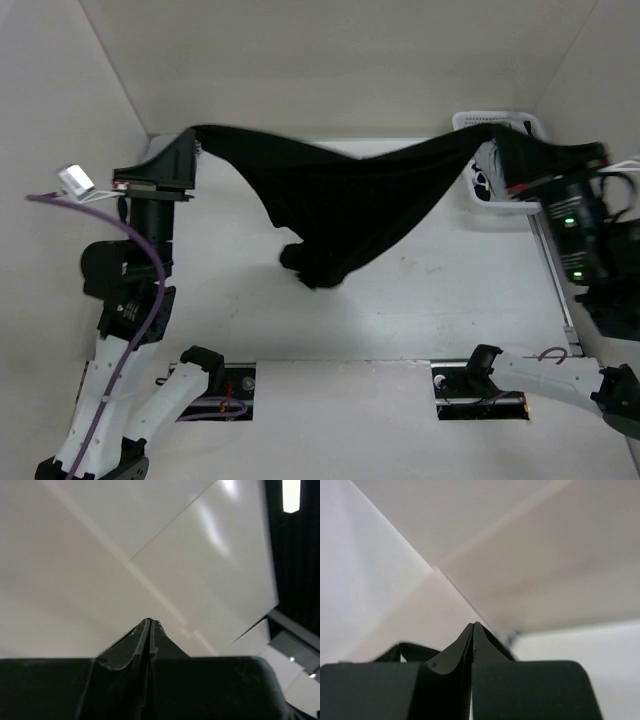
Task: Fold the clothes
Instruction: Flatten the tank top out
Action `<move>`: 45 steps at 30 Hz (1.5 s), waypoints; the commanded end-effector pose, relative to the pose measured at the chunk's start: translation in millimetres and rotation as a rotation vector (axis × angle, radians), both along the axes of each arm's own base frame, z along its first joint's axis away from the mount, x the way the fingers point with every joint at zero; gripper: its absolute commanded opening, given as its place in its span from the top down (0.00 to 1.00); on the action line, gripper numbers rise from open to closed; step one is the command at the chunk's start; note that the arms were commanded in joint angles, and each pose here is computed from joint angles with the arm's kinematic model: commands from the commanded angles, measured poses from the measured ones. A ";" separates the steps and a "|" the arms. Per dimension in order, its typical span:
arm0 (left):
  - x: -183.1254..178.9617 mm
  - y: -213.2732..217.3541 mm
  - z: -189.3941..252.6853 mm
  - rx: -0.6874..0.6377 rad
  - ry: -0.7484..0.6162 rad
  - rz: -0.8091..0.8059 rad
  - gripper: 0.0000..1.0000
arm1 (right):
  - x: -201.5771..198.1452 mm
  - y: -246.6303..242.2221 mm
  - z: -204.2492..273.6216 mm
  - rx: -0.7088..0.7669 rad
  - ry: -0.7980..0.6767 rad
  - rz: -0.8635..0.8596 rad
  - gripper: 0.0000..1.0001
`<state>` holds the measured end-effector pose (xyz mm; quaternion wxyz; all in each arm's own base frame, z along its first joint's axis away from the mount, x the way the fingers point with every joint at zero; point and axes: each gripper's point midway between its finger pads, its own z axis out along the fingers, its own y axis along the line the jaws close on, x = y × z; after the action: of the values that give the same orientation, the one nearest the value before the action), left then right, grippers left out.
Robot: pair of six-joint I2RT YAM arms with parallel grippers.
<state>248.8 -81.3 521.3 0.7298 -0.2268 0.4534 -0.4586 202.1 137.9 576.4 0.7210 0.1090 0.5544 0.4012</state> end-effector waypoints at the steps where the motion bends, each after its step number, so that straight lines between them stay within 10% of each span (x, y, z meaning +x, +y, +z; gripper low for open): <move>1: -58.3 24.0 106.7 -0.020 -0.283 0.078 0.99 | -0.9 -25.5 46.4 -0.140 -0.078 -0.150 1.00; 8: -68.6 38.8 136.1 -0.006 -0.334 0.166 0.99 | -2.1 -21.0 95.1 -0.171 -0.153 -0.184 1.00; 17: 97.3 24.8 -2.6 0.109 0.062 0.273 0.99 | 166.5 43.4 -19.7 -0.312 0.073 -0.122 1.00; 24: 167.8 41.3 -9.5 0.105 0.132 0.282 0.99 | 254.9 45.0 -27.3 -0.304 0.122 -0.134 1.00; 36: 133.2 51.3 79.9 0.120 -0.041 0.278 0.98 | 193.7 7.2 86.4 -0.222 -0.096 -0.189 0.99; 45: 115.1 52.5 -6.8 0.108 0.102 0.292 0.98 | 174.9 -8.6 -36.6 -0.320 0.103 -0.188 0.99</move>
<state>359.4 -28.6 559.0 0.7937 -0.2528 0.4482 -0.3244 364.1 127.4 605.3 0.7622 0.0640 0.5927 0.2523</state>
